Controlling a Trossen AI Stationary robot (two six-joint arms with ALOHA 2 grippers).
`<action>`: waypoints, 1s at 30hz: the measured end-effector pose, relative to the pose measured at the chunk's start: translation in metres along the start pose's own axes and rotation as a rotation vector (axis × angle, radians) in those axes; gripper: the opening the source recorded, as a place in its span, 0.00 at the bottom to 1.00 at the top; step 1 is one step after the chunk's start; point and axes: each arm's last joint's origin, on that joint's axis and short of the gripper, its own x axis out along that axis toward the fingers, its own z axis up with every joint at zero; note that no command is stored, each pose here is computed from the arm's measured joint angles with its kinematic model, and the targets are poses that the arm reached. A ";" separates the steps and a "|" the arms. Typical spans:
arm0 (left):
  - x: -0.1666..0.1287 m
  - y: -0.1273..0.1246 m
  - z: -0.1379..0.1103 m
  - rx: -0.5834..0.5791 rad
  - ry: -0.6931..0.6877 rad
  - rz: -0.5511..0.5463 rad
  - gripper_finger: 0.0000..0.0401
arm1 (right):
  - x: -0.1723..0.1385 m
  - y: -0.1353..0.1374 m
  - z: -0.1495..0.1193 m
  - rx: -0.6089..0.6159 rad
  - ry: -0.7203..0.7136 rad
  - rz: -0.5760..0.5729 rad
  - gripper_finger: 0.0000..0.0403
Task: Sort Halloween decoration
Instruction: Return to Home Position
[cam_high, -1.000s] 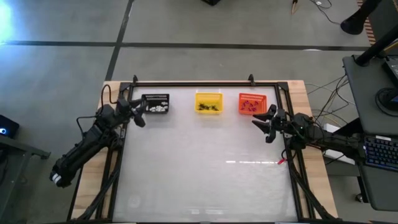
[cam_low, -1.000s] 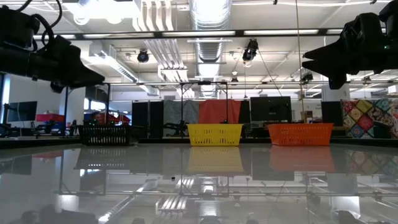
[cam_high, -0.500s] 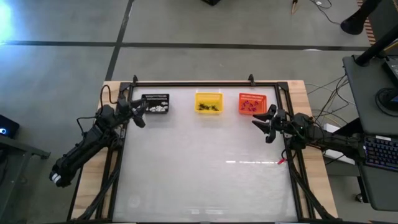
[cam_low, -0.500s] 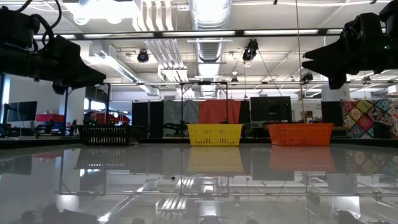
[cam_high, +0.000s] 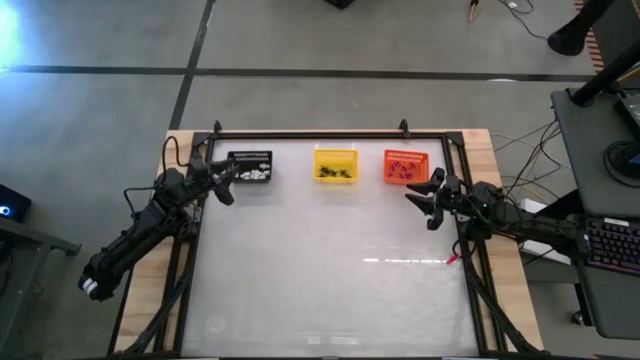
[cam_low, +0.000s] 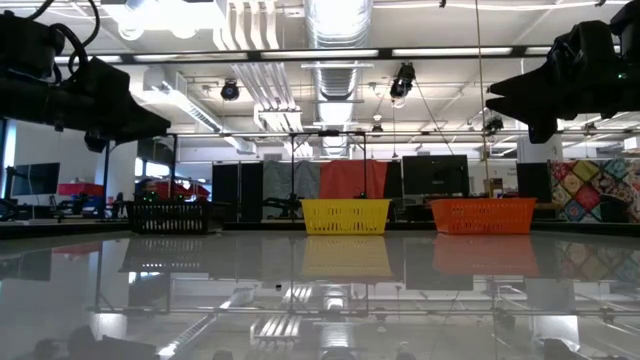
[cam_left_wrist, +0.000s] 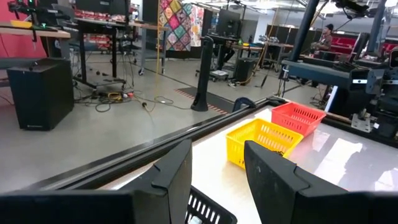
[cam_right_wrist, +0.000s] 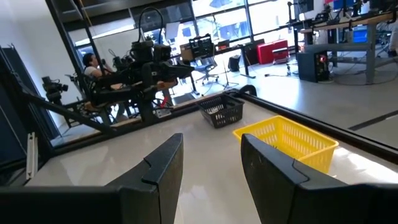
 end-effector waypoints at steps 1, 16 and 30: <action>0.000 0.000 0.000 0.000 -0.002 0.000 0.32 | 0.000 0.000 0.000 0.000 -0.002 0.000 0.38; -0.001 0.000 0.000 0.011 -0.076 -0.008 0.32 | -0.003 0.000 0.002 -0.001 -0.026 -0.002 0.38; 0.000 0.000 0.001 0.013 -0.085 -0.005 0.32 | -0.002 0.000 0.000 0.000 -0.005 -0.008 0.38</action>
